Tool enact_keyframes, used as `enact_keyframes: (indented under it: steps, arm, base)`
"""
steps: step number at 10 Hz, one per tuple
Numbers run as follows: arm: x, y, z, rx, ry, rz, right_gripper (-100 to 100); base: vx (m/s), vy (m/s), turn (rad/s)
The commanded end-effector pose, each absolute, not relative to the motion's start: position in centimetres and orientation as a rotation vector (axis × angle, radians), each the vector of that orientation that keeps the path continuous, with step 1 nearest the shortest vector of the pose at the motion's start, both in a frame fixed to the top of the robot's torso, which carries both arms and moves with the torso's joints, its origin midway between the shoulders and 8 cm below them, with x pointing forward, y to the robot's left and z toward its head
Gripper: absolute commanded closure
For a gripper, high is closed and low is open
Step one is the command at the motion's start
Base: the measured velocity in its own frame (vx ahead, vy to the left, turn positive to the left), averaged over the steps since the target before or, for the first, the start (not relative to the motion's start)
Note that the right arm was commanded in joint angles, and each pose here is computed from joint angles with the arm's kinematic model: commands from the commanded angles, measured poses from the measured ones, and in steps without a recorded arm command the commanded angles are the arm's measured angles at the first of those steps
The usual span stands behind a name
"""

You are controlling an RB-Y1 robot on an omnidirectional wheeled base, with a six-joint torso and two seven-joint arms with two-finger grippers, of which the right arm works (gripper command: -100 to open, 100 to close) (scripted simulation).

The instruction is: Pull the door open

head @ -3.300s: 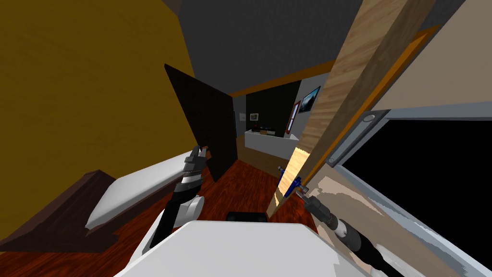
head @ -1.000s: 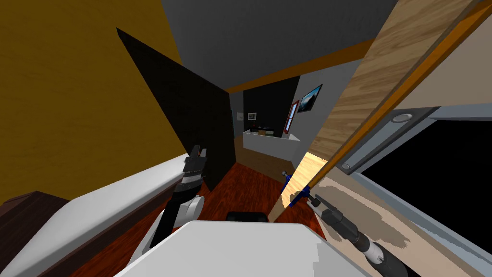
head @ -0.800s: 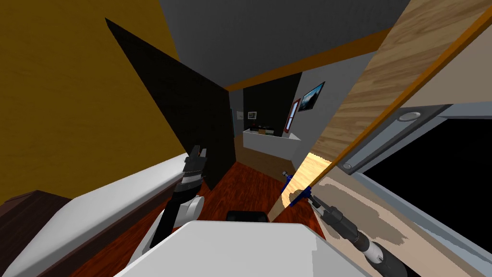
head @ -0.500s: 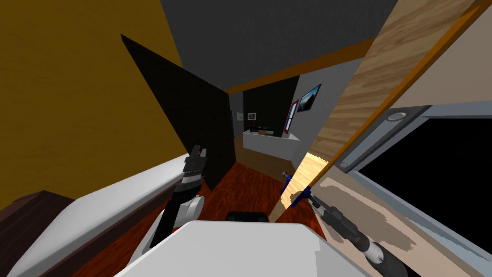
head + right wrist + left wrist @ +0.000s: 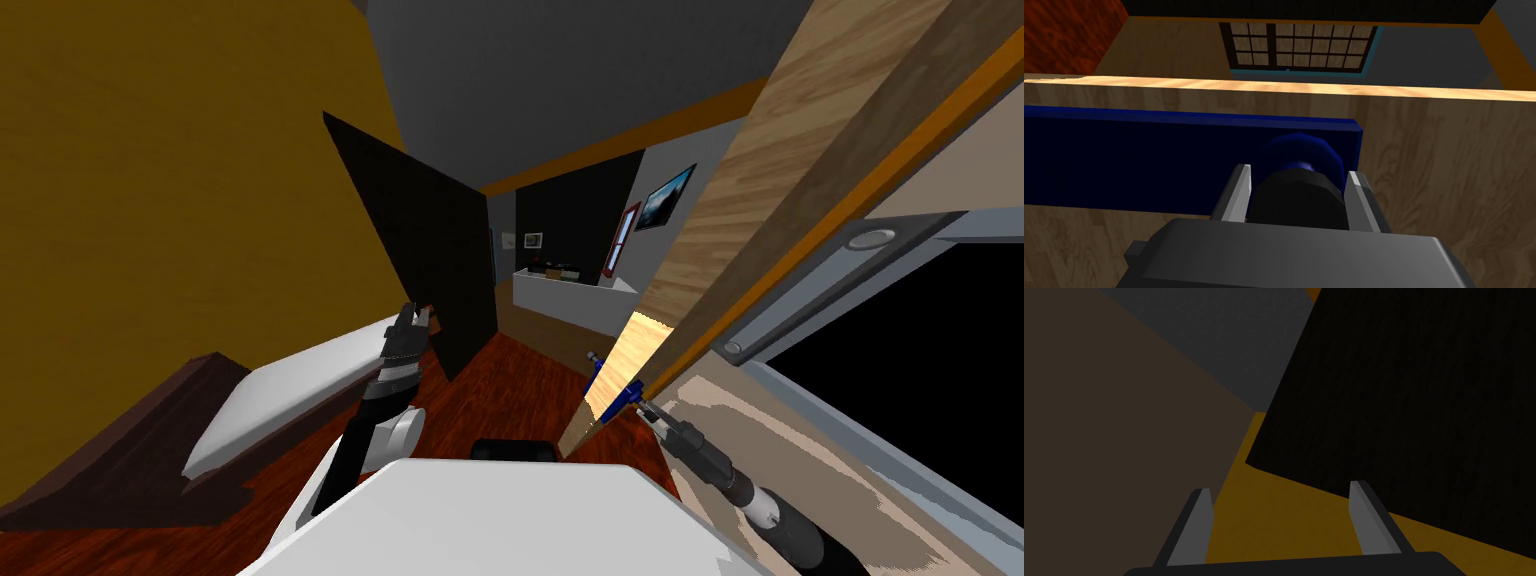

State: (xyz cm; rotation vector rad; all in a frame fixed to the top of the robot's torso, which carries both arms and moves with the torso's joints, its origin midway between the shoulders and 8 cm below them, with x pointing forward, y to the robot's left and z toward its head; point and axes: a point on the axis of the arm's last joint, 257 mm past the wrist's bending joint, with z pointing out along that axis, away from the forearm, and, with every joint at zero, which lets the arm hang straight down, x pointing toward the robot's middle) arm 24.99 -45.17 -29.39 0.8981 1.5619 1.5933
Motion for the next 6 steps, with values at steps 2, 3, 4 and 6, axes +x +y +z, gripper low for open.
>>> enact_keyframes:
  steps: [2, 3, 4, 6]
  arm:
    - [24.53, -44.42, -29.77, 0.893, 1.578, 1.620, 100]
    - [24.46, -44.42, -29.73, 0.890, 1.581, 1.622, 100]
    - [24.27, -44.52, -29.66, 0.887, 1.587, 1.622, 100]
    - [23.88, -44.85, -29.61, 0.889, 1.597, 1.615, 100]
  base:
    - [-0.195, -0.113, 0.128]
    - [-0.178, -0.125, 0.059]
    - [-0.193, -0.122, 0.028]
    - [-0.176, -0.152, -0.005]
